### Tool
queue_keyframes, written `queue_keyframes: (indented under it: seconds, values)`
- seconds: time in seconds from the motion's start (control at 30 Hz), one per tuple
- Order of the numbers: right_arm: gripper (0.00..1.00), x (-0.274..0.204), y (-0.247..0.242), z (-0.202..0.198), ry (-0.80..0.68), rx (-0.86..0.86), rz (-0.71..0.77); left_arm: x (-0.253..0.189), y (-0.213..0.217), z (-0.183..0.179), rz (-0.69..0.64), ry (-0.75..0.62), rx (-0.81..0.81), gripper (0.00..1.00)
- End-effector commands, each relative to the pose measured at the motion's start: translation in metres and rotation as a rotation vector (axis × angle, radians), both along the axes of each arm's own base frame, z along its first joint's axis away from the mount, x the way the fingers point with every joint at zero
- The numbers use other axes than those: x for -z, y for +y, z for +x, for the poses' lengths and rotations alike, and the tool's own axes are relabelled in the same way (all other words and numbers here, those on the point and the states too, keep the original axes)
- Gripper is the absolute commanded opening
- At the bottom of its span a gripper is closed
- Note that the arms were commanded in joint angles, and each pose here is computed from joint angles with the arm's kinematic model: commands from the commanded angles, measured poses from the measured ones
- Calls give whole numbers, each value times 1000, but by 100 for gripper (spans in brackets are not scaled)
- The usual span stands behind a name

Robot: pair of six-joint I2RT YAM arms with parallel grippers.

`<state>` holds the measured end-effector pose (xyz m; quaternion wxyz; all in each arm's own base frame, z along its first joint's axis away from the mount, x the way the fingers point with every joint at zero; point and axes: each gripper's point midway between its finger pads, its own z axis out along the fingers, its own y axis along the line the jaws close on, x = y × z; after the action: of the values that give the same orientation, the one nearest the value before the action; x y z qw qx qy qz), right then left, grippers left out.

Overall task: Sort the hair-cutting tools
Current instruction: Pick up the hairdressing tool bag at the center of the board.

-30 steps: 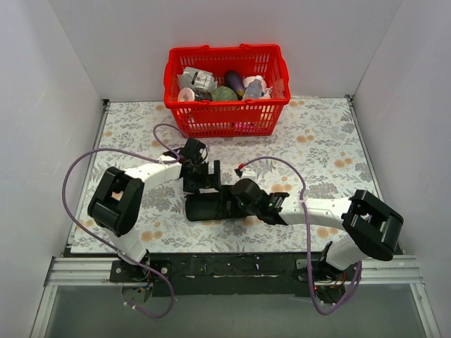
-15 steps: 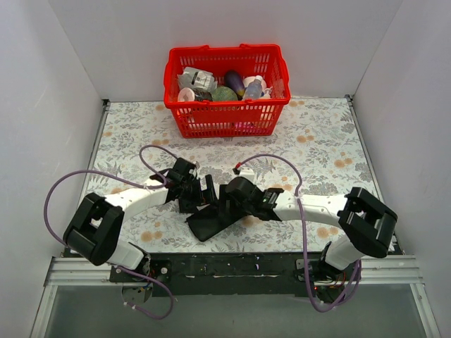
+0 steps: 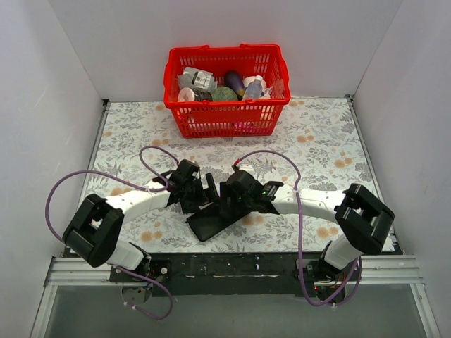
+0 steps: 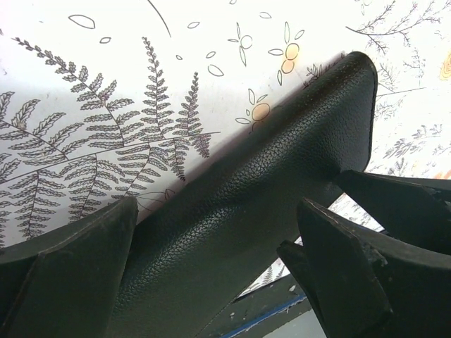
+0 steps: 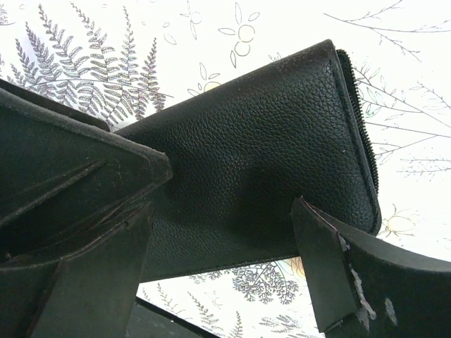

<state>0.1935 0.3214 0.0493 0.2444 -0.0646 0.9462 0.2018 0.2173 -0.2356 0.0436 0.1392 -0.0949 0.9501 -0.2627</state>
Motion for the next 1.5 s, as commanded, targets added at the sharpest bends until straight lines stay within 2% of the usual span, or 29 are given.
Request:
queue_keyframes:
  seconds: [0.0,0.07,0.13,0.17,0.2,0.23,0.37,0.6,0.77,0.97,1.13,1.2,1.3,1.33,1.47]
  values:
    - [91,36,-25,15,2,71,-99,-29,-43,-55,-145,78,240,98]
    - [91,38,-26,11,14,69,-99,-48,-42,-34,-100,-21,238,98]
    - [91,39,-28,9,18,72,-91,-62,-34,-25,-37,-61,222,98]
    - [91,39,-28,7,18,72,-89,-84,-36,-7,-21,-141,194,98]
    - [91,39,-29,6,18,75,-84,-90,-29,-6,18,-151,191,98]
    - [91,37,-32,4,17,76,-79,-116,-24,4,35,-213,166,98]
    - [91,33,-36,0,9,72,-73,-133,-23,-3,-8,-232,166,98]
    - [91,24,-47,-5,-7,72,-93,-87,-32,-41,-150,-81,188,98]
    - [91,12,-55,-10,-22,73,-81,-47,-27,-57,-133,7,206,98]
    - [91,3,-61,-23,4,87,-53,-26,-28,-54,-103,23,222,98]
    - [91,-12,-67,-46,52,128,51,-15,-23,-49,-54,-2,218,98]
    - [91,-5,-72,-58,99,155,84,-15,-21,-45,-43,-16,214,98]
    - [91,-8,-69,-66,124,182,201,-18,-22,-41,-37,-39,217,98]
    - [91,-16,-64,-65,116,187,263,-19,-21,-40,-34,-45,218,98]
    - [91,-26,-66,-61,104,269,358,-26,-14,-30,-1,-98,222,98]
